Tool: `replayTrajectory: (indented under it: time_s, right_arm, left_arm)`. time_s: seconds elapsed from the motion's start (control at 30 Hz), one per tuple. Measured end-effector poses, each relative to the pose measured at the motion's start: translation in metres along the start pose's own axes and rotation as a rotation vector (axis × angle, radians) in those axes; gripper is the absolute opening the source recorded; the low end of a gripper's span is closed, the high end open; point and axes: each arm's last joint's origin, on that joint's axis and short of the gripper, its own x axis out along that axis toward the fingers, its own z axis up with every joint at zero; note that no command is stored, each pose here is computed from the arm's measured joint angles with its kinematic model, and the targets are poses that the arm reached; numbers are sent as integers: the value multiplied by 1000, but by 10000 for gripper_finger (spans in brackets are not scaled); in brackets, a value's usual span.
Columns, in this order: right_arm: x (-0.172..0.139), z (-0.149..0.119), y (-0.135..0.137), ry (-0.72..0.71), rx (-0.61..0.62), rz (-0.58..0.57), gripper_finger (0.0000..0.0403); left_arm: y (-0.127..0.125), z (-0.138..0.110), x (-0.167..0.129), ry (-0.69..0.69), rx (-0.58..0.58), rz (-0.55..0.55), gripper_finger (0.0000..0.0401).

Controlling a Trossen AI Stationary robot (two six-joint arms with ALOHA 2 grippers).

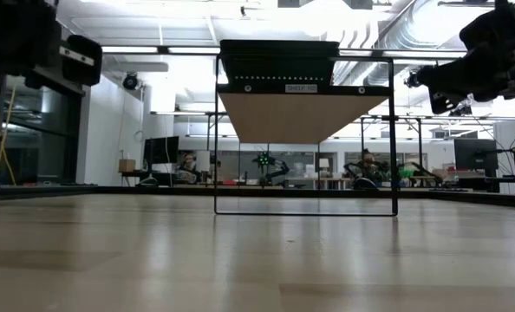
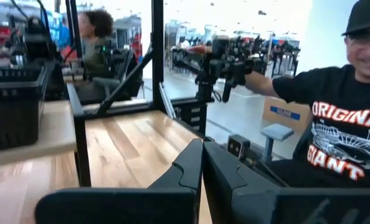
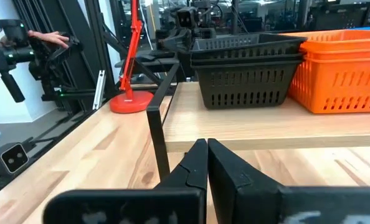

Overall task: Stack baskets on shelf by color
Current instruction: Return to Home Position

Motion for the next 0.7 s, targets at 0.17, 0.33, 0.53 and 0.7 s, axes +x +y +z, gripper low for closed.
replayTrajectory:
  time_s: [0.17,0.33,0.53,0.7]
  right_arm:
    - [-2,-1,0,6,0,-1,0]
    - [-8,2,1,-46,-7,-5,0]
    - [-10,8,2,-109,-14,5,0]
    - [-10,5,3,-82,-11,14,0]
  left_arm:
    - [-3,-11,-6,102,-55,6,1]
    - [-4,-7,-8,60,-32,6,1]
    - [-7,-1,-12,-14,7,2,1]
    - [-7,0,-13,-23,12,-1,1]
